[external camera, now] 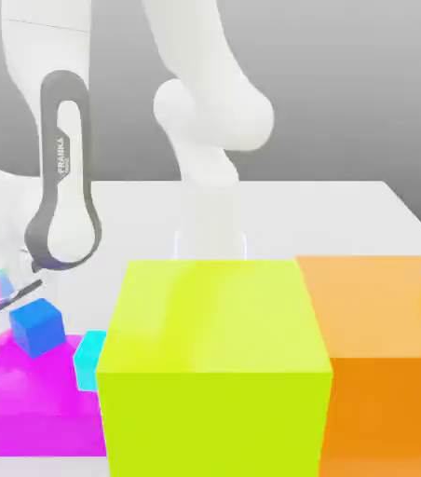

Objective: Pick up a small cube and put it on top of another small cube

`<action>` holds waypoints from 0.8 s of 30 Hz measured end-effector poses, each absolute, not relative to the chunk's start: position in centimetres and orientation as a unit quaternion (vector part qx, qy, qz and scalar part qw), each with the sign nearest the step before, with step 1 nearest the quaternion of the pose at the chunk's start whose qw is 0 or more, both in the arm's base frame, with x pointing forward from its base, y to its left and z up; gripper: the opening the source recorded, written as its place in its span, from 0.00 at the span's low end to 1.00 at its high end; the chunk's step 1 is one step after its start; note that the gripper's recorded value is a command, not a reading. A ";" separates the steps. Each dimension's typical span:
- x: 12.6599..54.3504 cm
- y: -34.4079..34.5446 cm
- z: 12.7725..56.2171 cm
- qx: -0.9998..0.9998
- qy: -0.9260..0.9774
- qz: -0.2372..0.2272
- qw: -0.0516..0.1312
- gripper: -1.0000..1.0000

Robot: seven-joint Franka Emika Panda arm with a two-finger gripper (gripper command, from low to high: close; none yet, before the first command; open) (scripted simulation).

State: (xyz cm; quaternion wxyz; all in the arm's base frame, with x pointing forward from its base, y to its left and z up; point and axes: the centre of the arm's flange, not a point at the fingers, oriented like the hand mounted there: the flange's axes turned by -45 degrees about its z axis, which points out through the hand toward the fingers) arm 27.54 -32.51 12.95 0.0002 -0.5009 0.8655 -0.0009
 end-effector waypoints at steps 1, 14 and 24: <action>27.5 -32.5 13.0 -0.501 0.865 -0.001 0.000 0.00; 29.7 -32.1 21.3 -0.617 0.787 -0.014 -0.011 0.00; 37.3 -22.7 29.8 -0.739 0.674 -0.019 -0.016 0.00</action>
